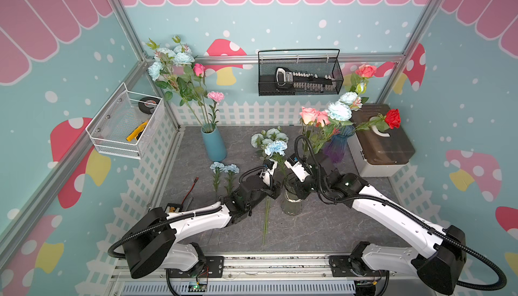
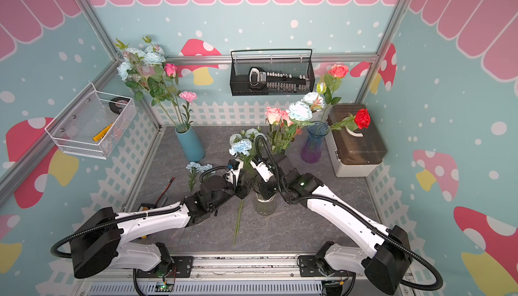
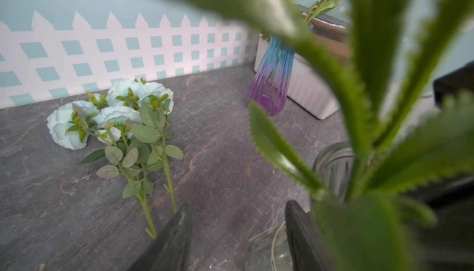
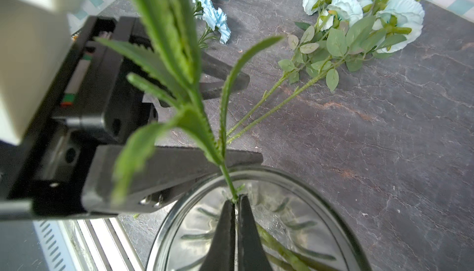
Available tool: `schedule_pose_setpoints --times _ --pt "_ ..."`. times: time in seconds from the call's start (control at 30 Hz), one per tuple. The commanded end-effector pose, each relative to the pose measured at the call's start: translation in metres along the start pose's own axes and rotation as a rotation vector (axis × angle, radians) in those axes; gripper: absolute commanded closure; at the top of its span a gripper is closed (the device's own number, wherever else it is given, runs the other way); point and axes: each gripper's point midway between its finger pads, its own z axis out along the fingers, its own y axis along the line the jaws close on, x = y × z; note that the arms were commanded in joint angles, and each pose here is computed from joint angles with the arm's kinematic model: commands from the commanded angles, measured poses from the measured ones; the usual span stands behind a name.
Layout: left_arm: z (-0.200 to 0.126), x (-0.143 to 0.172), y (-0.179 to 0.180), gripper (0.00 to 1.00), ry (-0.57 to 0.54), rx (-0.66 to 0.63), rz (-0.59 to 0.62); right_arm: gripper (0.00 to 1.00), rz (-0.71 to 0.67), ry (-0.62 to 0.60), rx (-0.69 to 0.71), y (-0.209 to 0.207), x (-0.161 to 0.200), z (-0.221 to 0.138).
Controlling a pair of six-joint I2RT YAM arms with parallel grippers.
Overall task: Pick out blue flowers from the vase
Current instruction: Pick up the flower from the vase.
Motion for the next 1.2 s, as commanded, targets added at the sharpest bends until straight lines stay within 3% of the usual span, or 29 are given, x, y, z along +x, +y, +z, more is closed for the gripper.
schedule_pose_setpoints --times 0.0,0.5,0.93,1.17 --pt "-0.001 -0.017 -0.029 0.42 -0.040 0.098 0.023 1.00 -0.020 -0.119 -0.038 0.010 -0.026 -0.013" --pt "-0.012 -0.021 -0.018 0.42 -0.061 0.049 0.033 1.00 -0.031 -0.221 0.006 0.006 -0.045 -0.038" --pt "-0.022 -0.030 -0.021 0.41 -0.101 0.080 0.009 1.00 -0.021 -0.147 -0.014 0.006 -0.023 -0.017" --pt "-0.024 -0.031 -0.020 0.41 -0.107 0.077 0.005 0.88 -0.018 -0.116 -0.016 0.005 -0.014 -0.009"
